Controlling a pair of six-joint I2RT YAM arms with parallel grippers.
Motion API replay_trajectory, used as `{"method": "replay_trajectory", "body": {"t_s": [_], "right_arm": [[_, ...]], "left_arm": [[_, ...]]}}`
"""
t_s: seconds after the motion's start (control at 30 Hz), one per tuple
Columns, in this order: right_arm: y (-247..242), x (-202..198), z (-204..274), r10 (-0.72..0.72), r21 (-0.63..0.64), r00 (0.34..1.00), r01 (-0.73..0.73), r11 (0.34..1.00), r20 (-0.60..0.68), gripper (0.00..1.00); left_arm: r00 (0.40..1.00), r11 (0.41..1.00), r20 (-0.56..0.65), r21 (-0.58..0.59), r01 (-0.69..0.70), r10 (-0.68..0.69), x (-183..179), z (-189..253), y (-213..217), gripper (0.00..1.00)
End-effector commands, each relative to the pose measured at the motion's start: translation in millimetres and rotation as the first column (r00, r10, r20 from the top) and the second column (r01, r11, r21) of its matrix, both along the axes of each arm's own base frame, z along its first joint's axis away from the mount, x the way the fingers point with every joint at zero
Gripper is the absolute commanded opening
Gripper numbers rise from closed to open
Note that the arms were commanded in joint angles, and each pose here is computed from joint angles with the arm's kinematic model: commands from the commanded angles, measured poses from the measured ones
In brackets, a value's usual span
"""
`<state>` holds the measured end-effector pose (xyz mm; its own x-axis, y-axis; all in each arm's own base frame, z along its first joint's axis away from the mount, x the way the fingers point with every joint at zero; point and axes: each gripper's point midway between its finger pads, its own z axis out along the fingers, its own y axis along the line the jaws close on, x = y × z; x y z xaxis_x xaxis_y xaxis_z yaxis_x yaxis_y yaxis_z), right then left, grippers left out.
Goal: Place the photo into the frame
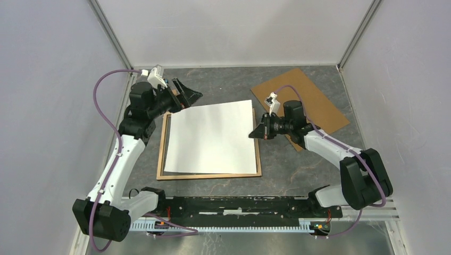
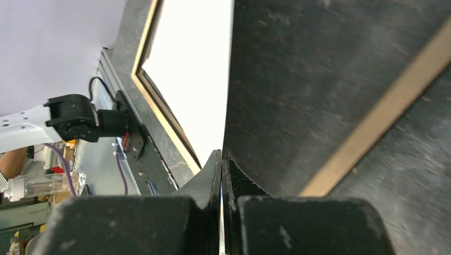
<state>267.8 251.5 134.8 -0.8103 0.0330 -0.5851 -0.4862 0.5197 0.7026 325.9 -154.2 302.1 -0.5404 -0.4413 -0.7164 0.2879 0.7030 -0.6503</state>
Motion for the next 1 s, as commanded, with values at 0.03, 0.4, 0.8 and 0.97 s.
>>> {"method": "replay_trajectory", "body": {"t_s": [0.03,0.4,0.8,0.97], "right_arm": [[-28.4,-2.9,-36.4,0.004,-0.097,0.998,-0.010,0.995,-0.069,0.00],[-18.7,34.5,-58.3,0.112,-0.185,0.985,-0.135,0.974,-0.127,0.00],[0.7,50.8,-63.7,0.167,-0.206,0.979,-0.188,0.960,-0.116,0.00],[10.3,58.7,-61.6,0.176,-0.216,0.980,-0.192,0.957,-0.091,0.00]], "left_arm": [[0.999,1.000,0.049,-0.008,0.002,-0.002,1.8,10.9,-1.9,0.98],[0.998,1.000,0.047,-0.010,0.029,-0.029,-1.0,10.8,-8.5,0.98],[0.999,1.000,0.027,0.006,0.022,-0.023,3.9,1.0,-9.9,0.98],[0.999,1.000,0.034,0.018,0.011,-0.012,4.9,0.5,-7.5,0.98]]}}
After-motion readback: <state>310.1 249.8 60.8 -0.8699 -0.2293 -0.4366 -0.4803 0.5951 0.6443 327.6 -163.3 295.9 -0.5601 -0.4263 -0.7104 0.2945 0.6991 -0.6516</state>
